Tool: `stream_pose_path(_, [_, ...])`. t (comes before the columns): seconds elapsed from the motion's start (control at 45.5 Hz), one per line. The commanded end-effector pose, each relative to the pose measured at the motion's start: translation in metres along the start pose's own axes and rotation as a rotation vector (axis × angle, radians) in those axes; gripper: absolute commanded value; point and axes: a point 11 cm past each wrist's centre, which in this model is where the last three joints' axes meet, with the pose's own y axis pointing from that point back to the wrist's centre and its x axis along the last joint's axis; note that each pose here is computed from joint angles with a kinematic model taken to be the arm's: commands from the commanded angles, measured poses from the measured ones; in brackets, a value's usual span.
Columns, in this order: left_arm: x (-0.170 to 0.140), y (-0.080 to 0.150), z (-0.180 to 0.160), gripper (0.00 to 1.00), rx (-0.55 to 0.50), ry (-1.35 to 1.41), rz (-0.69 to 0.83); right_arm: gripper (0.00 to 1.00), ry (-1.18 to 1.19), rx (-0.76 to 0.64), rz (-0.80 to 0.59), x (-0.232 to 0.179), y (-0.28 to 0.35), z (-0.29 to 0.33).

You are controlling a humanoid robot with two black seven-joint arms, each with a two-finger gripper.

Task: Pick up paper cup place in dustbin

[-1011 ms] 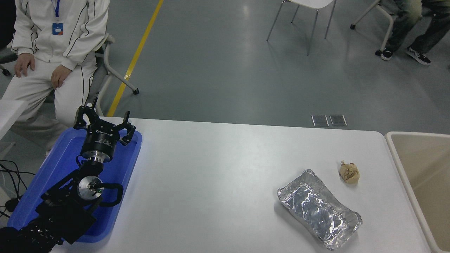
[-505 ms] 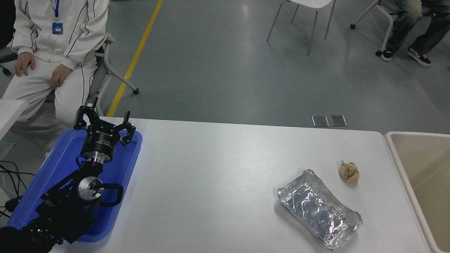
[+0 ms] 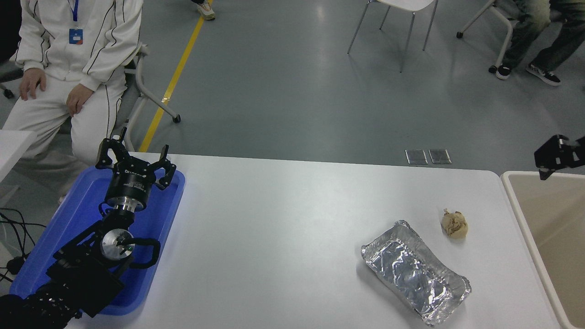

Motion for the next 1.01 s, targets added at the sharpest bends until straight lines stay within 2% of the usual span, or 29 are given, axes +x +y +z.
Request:
stream_pose_path(0.0, [0.0,0.0,-0.001,1.0,0.0,0.001,0.0,1.0,0.129,0.111,0.061,0.013,0.03,-0.069])
stream_pose_path(0.198, [0.0,0.0,0.0,1.0,0.0,0.0,0.0,1.0,0.176,0.14,0.063,0.012,0.033,-0.092])
stream_pose_path(0.659, [-0.001,0.0,0.0,1.0,0.0,0.001,-0.001,1.0,0.187,0.136,0.033,0.004,0.028,-0.094])
stream_pose_path(0.989, [-0.001,0.0,0.0,1.0,0.0,0.001,-0.001,1.0,0.189,0.138,0.081,0.011,0.047,-0.094])
